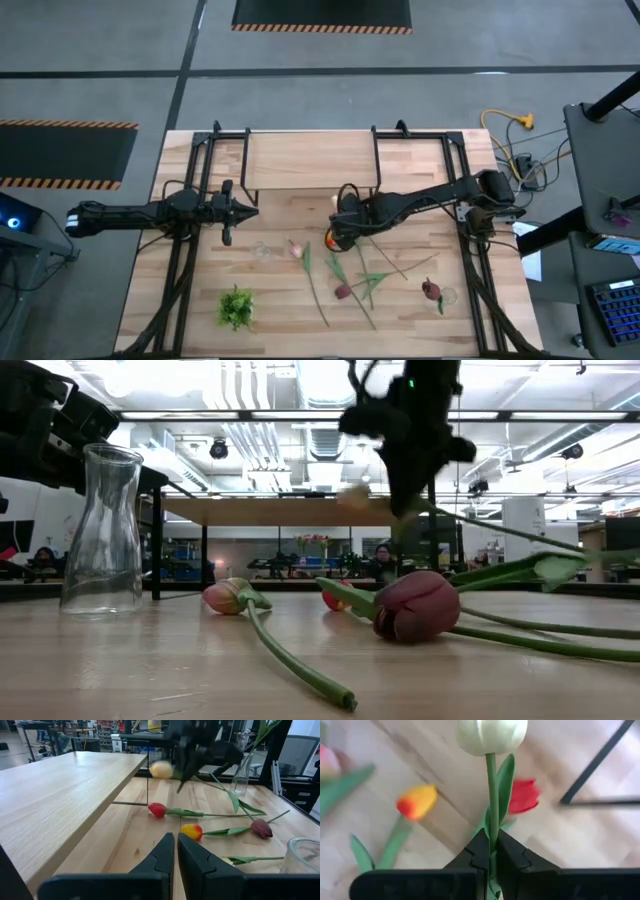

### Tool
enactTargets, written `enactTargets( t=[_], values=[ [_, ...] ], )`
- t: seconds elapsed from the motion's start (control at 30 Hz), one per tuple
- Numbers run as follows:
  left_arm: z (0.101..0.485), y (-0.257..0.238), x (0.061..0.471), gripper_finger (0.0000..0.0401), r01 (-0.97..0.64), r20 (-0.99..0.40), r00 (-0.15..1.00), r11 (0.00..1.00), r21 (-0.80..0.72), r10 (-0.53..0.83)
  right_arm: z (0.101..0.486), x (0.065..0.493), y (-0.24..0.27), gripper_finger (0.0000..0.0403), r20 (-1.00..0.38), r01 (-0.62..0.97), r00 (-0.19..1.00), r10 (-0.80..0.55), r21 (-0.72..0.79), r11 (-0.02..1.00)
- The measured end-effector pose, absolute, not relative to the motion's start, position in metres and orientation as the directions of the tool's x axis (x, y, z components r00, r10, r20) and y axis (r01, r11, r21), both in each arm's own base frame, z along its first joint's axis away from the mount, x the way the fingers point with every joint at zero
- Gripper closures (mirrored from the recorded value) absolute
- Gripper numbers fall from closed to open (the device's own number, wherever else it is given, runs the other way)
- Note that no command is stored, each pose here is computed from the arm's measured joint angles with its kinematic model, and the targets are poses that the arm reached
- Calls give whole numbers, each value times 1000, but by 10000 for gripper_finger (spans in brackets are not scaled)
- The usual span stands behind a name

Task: Pick and place flowers into a vace then onto a shelf
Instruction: Put the white flower into the right transparent flower vase

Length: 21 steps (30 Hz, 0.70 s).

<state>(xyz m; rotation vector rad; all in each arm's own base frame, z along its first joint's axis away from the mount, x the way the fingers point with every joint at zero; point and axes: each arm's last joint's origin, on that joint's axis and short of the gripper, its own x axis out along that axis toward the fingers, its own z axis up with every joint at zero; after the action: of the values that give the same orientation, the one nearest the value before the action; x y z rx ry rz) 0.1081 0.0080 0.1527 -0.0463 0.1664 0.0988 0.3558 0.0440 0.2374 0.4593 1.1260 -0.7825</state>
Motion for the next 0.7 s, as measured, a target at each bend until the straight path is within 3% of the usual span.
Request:
enactTargets(
  t=[0.37,0.7],
  values=[
    [153,8,108,396,-102,-167,981,994,-37,94,284,347,66,390,-723,727,432,-539,-74,682],
    [153,8,108,396,-102,-168,981,994,-38,95,341,329,95,390,-571,591,687,-449,80,803]
  ],
)
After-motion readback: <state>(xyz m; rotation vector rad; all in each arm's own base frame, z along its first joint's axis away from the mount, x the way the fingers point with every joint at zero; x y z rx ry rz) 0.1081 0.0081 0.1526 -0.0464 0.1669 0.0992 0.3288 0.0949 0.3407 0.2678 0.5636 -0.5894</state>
